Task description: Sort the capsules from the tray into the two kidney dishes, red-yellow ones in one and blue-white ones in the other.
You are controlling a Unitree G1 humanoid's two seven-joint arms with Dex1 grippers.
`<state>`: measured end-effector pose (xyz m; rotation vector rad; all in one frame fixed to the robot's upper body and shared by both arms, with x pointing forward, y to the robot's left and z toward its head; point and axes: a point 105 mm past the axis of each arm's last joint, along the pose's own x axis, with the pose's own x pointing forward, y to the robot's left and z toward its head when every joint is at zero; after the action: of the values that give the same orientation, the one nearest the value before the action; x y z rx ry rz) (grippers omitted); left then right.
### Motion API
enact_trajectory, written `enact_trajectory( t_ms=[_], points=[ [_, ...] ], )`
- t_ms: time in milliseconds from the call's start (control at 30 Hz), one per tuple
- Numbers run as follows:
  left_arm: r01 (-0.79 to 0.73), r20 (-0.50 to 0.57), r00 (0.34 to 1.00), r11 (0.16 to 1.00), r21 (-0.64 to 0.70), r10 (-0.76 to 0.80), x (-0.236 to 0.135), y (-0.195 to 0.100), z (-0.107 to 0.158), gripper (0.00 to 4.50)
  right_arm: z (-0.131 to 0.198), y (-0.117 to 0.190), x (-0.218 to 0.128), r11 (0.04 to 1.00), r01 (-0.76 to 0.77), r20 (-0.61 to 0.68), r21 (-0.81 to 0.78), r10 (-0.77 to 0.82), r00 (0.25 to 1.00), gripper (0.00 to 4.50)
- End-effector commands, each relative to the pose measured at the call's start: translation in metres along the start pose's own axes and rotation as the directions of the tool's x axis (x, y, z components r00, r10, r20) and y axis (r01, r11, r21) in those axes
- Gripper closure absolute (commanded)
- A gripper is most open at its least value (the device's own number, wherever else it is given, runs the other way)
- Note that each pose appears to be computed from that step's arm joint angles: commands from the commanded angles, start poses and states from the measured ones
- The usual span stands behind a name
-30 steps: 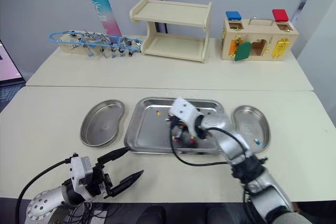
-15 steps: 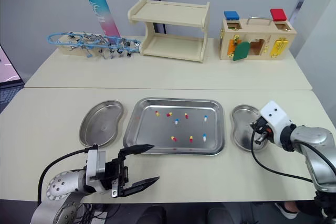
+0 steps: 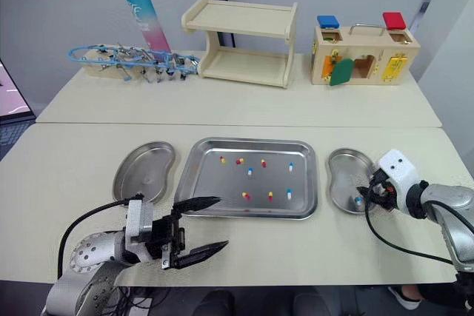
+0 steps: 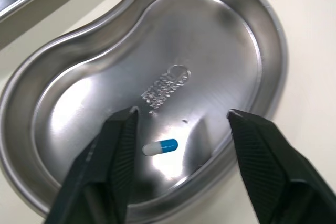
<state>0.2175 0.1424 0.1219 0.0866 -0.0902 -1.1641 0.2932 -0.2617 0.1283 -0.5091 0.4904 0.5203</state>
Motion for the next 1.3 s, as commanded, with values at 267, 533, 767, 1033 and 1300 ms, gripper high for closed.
enact_trajectory(
  t_ms=[267,533,767,1033,1300],
  points=[
    [-0.567,-0.261,0.782,0.82,0.079,0.566,-0.141,0.067,0.008,0.0,-0.004,-0.019,-0.061,0.919,-0.127,0.11,-0.372,0.179,0.978,1.52],
    [-0.718,-0.474,0.552,0.68,0.147,0.686,-0.244,0.06,-0.011,0.0,-0.029,-0.026,-0.068,0.907,-0.228,0.047,-0.353,0.261,0.964,1.15],
    [-0.73,-0.467,0.55,0.67,0.135,0.692,-0.248,0.056,-0.011,0.0,-0.041,-0.021,-0.07,0.892,-0.279,0.016,-0.357,0.304,0.952,0.01],
    [-0.729,-0.464,0.555,0.672,0.13,0.691,-0.241,0.057,-0.01,0.0,-0.03,-0.011,-0.069,0.885,-0.289,0.071,-0.366,0.336,0.939,0.01],
    [-0.715,-0.457,0.581,0.691,0.109,0.673,-0.23,0.057,-0.009,0.0,0.018,0.076,-0.059,0.818,-0.416,0.27,-0.398,0.538,0.799,0.01]
  ],
)
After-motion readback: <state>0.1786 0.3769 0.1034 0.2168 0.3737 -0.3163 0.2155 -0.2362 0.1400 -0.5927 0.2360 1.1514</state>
